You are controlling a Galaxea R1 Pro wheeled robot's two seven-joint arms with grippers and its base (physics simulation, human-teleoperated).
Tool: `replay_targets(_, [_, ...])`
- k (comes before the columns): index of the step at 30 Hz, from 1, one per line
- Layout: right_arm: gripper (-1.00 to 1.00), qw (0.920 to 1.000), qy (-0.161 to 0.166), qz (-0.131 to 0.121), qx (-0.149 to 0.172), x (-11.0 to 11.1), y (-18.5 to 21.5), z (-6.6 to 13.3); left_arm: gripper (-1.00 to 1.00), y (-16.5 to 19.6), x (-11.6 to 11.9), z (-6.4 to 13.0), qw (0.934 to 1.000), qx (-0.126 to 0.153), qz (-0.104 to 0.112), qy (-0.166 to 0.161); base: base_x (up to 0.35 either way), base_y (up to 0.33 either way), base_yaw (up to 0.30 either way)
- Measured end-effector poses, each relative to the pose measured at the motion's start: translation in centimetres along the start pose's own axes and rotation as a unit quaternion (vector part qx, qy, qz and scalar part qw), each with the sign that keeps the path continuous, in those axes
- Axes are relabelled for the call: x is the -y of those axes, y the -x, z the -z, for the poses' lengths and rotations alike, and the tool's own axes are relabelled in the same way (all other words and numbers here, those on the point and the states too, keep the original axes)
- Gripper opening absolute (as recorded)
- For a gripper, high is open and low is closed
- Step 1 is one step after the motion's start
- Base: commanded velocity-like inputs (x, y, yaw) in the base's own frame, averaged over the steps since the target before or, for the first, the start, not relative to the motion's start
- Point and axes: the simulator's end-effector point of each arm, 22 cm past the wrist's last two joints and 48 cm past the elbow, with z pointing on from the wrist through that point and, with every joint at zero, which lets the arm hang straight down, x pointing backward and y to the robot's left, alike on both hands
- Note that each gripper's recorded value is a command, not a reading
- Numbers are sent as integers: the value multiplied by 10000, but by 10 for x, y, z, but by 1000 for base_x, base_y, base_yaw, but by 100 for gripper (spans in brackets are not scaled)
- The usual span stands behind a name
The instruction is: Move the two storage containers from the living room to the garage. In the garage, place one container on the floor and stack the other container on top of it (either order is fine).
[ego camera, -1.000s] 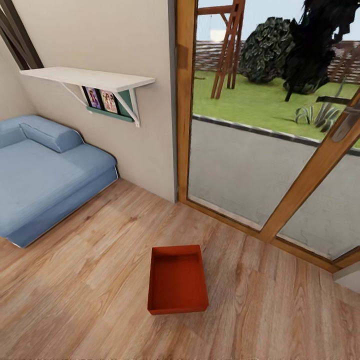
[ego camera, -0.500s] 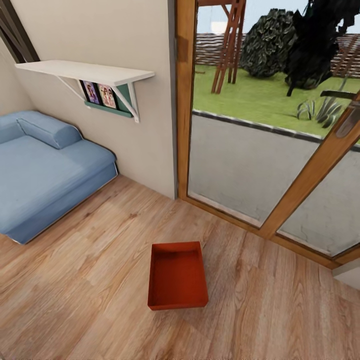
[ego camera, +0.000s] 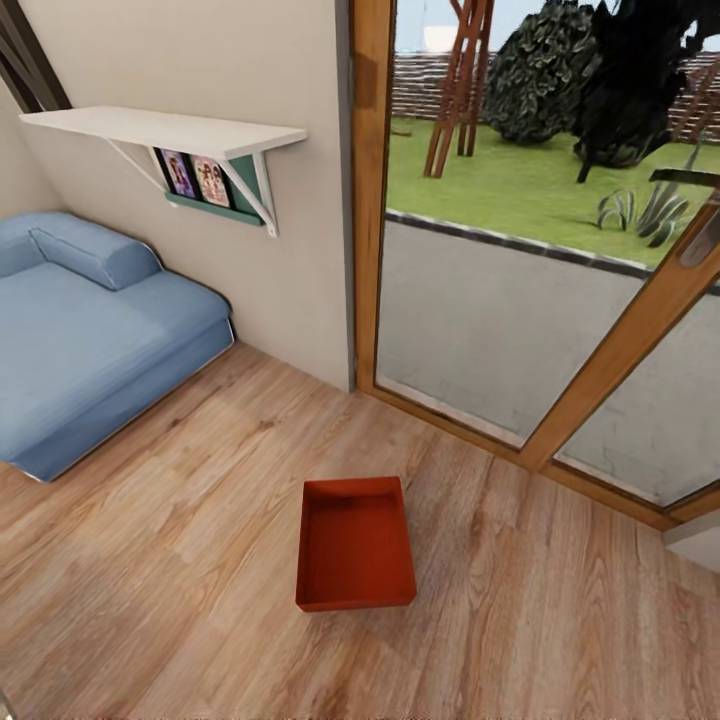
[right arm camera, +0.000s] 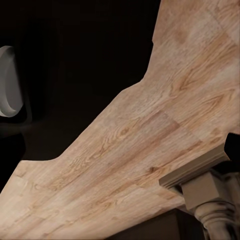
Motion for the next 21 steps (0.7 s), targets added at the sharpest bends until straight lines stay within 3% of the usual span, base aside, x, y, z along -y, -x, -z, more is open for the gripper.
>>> replay_targets(21, [100, 9999, 26, 4, -168, -2, -13, -2, 100, -13, -5, -3, 9999, -158, -6, 60, 0, 0, 0])
